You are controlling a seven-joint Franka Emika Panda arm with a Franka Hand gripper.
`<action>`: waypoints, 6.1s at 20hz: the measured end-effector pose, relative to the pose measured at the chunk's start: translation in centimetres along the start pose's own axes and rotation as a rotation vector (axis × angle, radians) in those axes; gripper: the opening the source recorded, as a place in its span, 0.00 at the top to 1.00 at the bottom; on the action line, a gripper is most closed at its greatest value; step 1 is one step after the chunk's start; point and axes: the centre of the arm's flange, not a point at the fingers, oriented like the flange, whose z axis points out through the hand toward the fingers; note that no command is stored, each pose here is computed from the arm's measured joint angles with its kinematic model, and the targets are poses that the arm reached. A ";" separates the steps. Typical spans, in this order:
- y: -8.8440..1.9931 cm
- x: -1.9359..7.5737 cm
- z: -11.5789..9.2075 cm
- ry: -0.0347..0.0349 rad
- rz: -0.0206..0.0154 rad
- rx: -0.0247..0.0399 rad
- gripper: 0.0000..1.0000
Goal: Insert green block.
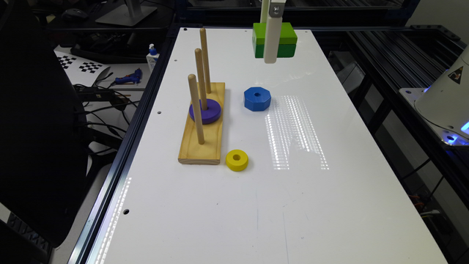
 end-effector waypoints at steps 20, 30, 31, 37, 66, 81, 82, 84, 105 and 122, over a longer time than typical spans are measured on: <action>-3.3 1.98 0.2 0.0041 -0.0082 0.0377 1.00; -5.8 3.94 0.5 0.0029 -0.0113 0.0564 1.00; -5.9 3.97 0.5 0.0029 -0.0116 0.0569 1.00; -7.0 4.39 0.3 0.0071 -0.0142 0.0685 1.00; -9.0 7.06 1.2 0.0159 -0.0099 0.0720 1.00; -9.1 7.35 2.8 0.0028 -0.0084 0.0570 1.00; -9.1 7.39 3.1 0.0016 -0.0083 0.0562 1.00; -9.1 7.45 3.4 0.0003 -0.0081 0.0556 1.00; -9.3 7.58 3.7 -0.0010 -0.0082 0.0552 1.00; -9.3 7.64 3.7 -0.0005 -0.0077 0.0554 1.00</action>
